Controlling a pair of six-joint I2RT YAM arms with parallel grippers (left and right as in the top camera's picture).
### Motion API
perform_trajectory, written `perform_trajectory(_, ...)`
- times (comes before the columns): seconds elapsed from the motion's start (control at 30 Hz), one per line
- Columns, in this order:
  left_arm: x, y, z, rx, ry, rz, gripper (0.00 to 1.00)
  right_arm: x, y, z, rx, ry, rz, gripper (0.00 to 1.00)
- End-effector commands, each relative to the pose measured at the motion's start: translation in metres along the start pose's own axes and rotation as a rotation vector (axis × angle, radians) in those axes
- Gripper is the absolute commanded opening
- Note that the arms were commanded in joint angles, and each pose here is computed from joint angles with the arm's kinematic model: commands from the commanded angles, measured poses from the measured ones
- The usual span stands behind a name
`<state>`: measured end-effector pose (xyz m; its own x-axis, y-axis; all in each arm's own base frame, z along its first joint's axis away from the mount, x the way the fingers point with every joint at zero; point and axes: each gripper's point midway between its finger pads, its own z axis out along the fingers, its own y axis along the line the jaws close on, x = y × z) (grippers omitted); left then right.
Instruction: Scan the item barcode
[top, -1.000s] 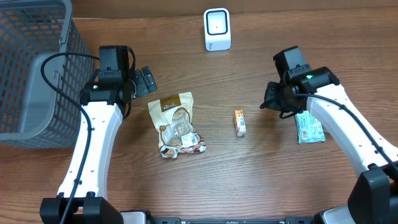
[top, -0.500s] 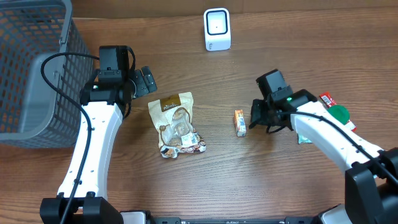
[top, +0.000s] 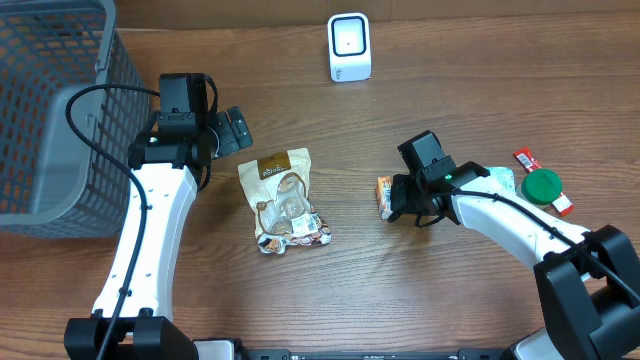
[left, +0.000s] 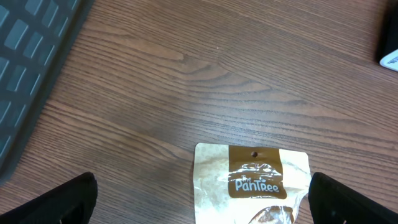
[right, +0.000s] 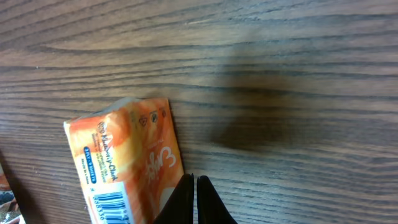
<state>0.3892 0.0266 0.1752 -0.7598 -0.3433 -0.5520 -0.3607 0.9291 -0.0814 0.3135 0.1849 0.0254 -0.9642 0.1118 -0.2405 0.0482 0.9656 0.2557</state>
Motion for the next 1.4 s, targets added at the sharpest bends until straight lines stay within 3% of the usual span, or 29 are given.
perform_trajectory(0.0,-0.004,0.001,0.001,-0.005,-0.008,-0.01,1.0,0.004,0.002,0.003,-0.007,0.013,0.001,0.05)
perform_trajectory(0.37,-0.004,0.001,0.001,-0.005,-0.008,-0.01,1.0,0.015,0.018,0.002,-0.099,0.075,-0.001,0.07)
perform_trajectory(1.23,-0.004,0.0,0.001,-0.005,-0.008,-0.009,1.0,0.016,0.023,0.002,-0.104,0.068,-0.019,0.11)
perform_trajectory(1.37,-0.004,0.001,0.001,-0.005,-0.008,-0.01,1.0,0.007,0.029,0.002,-0.131,0.029,-0.025,0.18)
